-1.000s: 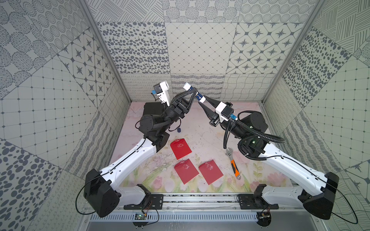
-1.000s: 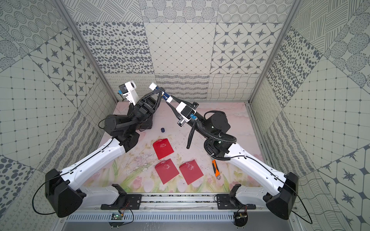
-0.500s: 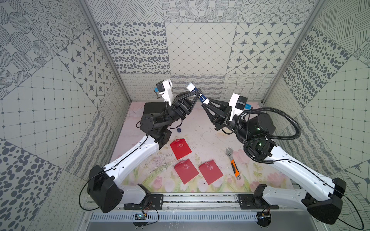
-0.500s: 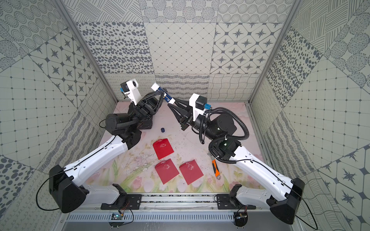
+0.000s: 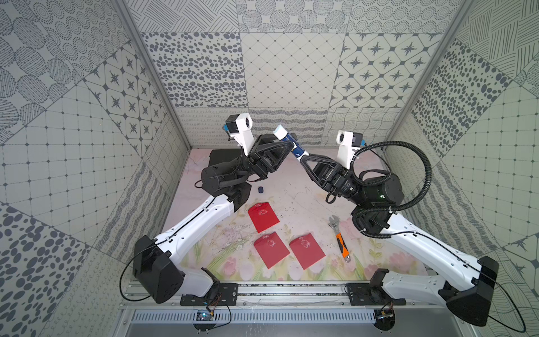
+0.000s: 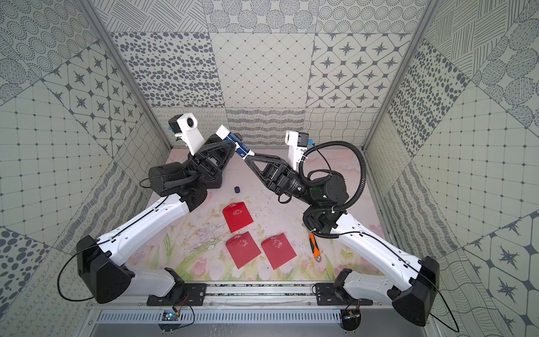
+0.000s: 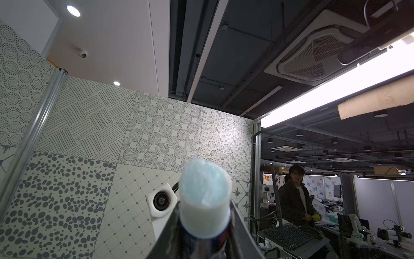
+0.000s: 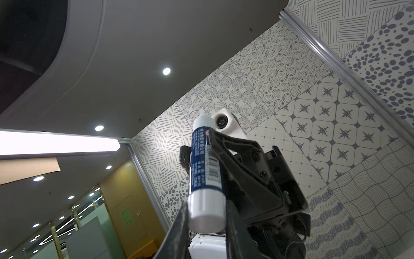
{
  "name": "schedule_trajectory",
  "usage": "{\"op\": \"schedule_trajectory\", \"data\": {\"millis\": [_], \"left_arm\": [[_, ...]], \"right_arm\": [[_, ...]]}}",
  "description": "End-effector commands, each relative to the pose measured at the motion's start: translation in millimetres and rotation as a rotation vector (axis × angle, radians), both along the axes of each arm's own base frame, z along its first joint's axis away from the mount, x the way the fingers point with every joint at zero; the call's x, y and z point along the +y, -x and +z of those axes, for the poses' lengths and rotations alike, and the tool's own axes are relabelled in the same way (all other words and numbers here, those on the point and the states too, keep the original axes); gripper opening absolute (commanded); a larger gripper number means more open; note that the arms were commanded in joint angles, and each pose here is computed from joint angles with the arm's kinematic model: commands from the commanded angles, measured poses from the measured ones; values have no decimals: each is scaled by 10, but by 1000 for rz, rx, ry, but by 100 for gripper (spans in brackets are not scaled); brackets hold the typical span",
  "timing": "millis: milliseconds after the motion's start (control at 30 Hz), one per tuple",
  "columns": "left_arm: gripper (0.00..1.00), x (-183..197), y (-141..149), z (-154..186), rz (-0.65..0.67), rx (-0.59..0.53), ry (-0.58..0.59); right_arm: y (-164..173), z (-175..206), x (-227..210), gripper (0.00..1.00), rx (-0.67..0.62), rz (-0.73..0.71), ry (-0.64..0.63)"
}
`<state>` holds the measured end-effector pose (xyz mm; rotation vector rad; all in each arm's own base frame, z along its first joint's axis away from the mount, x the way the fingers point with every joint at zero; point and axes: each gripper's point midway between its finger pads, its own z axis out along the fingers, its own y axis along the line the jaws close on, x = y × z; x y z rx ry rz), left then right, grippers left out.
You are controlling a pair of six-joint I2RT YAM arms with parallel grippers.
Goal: Seal the envelope with a glue stick
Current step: Unscrew the glue stick.
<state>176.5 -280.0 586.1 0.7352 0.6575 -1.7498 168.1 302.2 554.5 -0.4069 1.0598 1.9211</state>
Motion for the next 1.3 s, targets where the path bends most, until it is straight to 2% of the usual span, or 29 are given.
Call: {"op": "schedule_trajectory", "data": {"millis": [0,200,300,600,700,767,900,1267], "left_arm": [[0,180,79,163,39,-69,97],[0,166,9,114,76,-31,80],[0,157,-104,57,129,24,64],[0,256,-478,-181,268,235,92],[0,272,-554,-230,292,286,86],[0,285,-570,-240,302,304,84],[0,296,-589,-241,309,321,82],[0,292,-570,-207,292,313,89]], "right_arm": [[226,105,-138,24,-50,31,-22],[101,7,-232,54,-181,-238,110],[11,-26,-319,61,-274,-400,164],[-250,100,-335,62,-707,-834,285],[-201,29,-169,59,-952,-896,285],[-215,-15,-79,59,-1036,-917,298],[-306,-32,45,55,-1084,-931,351],[-469,-22,99,37,-1026,-969,369]]}}
